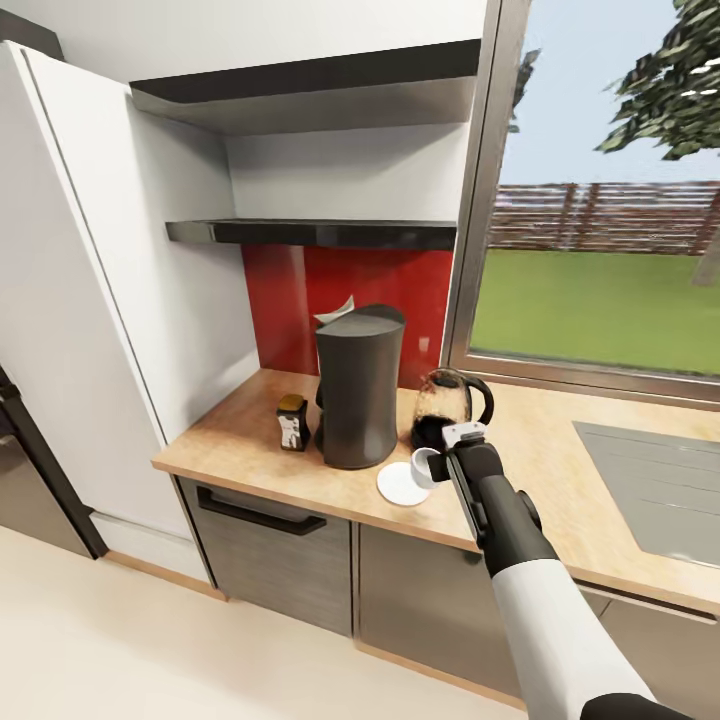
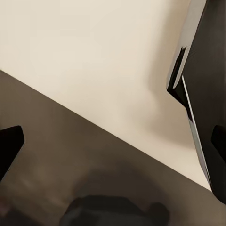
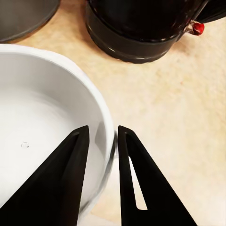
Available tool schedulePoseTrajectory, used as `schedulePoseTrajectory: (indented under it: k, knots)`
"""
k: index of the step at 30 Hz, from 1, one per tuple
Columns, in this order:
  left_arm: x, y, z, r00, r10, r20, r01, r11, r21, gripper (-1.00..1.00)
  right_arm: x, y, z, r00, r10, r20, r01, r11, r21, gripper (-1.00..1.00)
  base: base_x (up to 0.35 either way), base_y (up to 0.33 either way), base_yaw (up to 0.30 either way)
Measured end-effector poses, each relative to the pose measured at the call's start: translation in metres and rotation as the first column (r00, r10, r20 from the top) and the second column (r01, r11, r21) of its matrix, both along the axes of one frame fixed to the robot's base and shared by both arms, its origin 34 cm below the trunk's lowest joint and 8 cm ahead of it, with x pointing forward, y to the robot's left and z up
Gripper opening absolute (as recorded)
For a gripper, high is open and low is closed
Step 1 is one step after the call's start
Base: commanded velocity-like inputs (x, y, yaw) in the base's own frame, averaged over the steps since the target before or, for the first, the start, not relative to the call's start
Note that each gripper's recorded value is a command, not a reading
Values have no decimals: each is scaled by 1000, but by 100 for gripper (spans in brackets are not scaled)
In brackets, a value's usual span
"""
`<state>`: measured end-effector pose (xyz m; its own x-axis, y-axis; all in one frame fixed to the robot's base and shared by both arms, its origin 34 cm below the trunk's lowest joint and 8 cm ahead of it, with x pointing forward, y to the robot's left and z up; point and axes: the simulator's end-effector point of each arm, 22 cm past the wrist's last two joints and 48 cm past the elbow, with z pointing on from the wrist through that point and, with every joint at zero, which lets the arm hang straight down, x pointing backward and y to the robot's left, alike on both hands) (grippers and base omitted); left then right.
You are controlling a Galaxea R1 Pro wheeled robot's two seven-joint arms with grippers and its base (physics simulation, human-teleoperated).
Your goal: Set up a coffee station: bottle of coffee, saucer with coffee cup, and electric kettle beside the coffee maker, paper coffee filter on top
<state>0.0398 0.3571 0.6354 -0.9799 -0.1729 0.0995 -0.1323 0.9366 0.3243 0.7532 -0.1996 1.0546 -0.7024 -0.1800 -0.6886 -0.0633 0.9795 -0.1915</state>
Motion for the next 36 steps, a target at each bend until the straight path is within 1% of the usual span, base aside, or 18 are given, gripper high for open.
schedulePoseTrajectory:
  k: [5, 6, 9, 14, 15, 16, 19, 23, 27, 28, 30, 36]
  knots:
    - [0, 0, 0, 1000, 0, 0, 0, 1000, -1, 100, 0, -1, 0, 1000, -1, -2, 1, 1000, -1, -100, 64, 52, 0]
    - [0, 0, 0, 1000, 0, 1, 0, 1000, 0, 100, -3, -1, -7, 1000, 0, -19, 0, 1000, -5, -100, 223, 208, 0]
    - [0, 0, 0, 1000, 0, 0, 0, 1000, -1, 100, -4, 0, -15, 999, 2, -37, -2, 1000, -5, -100, 129, 121, 0]
    - [0, 0, 0, 1000, 0, 0, 0, 1000, -1, 100, -5, 0, -18, 999, 2, -43, -2, 1000, -7, -100, 24, 23, 0]
    - [0, -1, 0, 1000, 0, 0, 0, 1000, -2, 100, -5, -3, -17, 999, -4, -42, 3, 1000, -17, -100, 37, 3, 0]
    - [0, -1, 0, 1000, 0, 0, 0, 1000, -3, 100, -5, -11, -16, 999, -23, -36, 22, 999, -48, -100, 83, 17, 0]
    - [0, -1, 0, 1000, 0, 1, 0, 1000, -4, 100, -5, -18, -16, 998, -46, -32, 43, 996, -74, -100, 168, 102, 0]
    - [0, -2, 0, 1000, 1, 0, -1, 1000, -5, 100, -5, -20, -16, 998, -53, -31, 50, 995, -83, -100, 104, 79, 0]
    - [0, -1, 0, 1000, 0, 0, 0, 1000, -3, 100, -9, -19, -30, 997, -49, -65, 44, 995, -86, -100, 19, 18, 0]
    - [0, 0, 0, 1000, 0, 0, 0, 1000, -3, 100, -11, -18, -37, 995, -47, -82, 40, 995, -88, -100, 67, 72, 0]
    - [0, -1, 0, 1000, 1, 0, -1, 1000, -4, 100, -13, -18, -41, 995, -46, -93, 38, 995, -90, -100, 52, 54, 0]
    - [0, -1, 0, 1000, 1, 1, -1, 1000, -4, 100, -14, -19, -44, 994, -48, -100, 38, 995, -93, -100, 13, 26, 0]
